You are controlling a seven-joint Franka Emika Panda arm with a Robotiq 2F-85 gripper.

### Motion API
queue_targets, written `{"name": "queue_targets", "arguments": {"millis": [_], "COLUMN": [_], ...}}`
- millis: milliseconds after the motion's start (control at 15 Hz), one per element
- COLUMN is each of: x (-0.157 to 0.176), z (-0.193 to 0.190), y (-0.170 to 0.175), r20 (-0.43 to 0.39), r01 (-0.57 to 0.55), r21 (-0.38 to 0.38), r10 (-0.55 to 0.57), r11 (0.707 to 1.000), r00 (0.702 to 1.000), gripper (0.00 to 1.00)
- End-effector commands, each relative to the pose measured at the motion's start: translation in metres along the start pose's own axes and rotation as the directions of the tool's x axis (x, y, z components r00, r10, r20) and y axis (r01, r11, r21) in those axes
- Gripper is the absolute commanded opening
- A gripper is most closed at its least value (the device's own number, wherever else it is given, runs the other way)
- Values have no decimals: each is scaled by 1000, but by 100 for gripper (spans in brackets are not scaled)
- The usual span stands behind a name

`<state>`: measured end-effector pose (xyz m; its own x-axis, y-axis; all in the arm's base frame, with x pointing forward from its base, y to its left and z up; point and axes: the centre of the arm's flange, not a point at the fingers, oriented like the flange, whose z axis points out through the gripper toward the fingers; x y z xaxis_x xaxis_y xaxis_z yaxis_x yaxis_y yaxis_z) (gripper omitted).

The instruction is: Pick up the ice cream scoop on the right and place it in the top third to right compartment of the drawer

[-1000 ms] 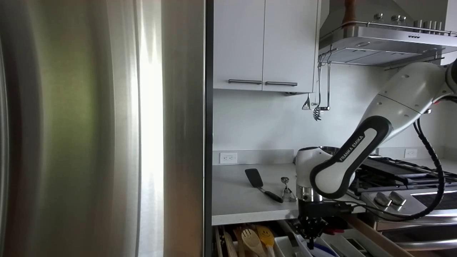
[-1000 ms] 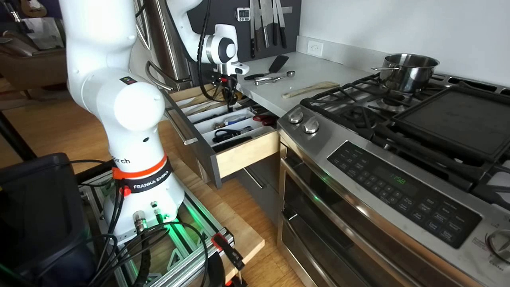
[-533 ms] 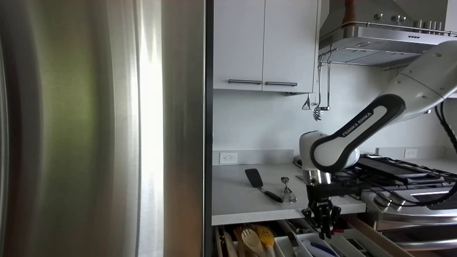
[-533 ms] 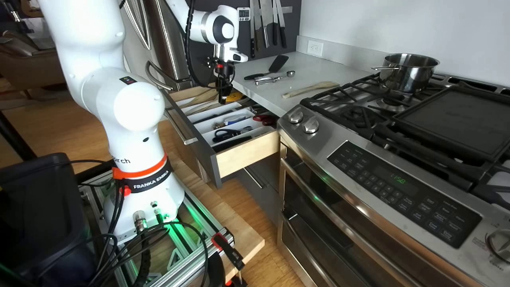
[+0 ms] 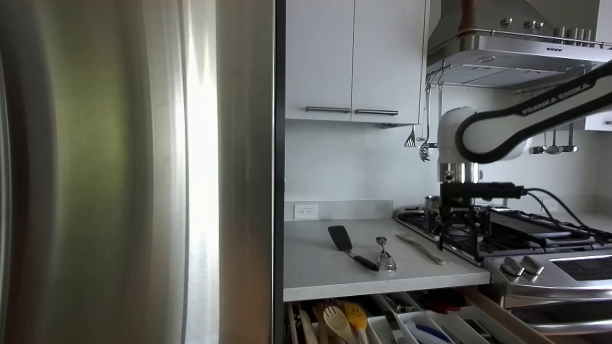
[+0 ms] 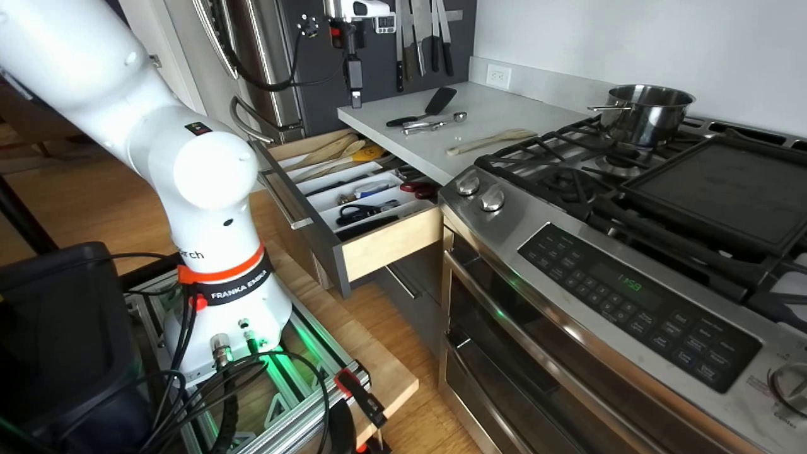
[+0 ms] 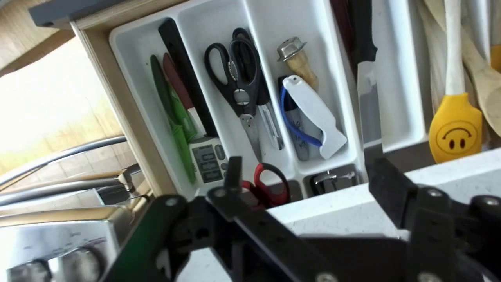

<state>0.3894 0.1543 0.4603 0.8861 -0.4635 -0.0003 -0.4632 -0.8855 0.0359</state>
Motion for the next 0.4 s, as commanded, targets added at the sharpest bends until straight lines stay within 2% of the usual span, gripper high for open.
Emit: {"name": "queue_targets", "arguments": {"millis": [0, 67, 133, 200, 333], "x": [-37, -48, -23, -29, -34], "z": [-82, -104, -67, -82, -85], "y": [41, 45, 28, 33, 34], "r20": [-101, -131, -76, -97, -110], "r01": [-169, -204, -129, -136, -130], "r21": [34, 60, 44, 61, 65], "r10": [171, 210, 132, 142, 137], "r11": [985, 977, 991, 989, 989], "r00": [980, 969, 988, 985, 985], "gripper": [100, 100, 100, 100, 100]}}
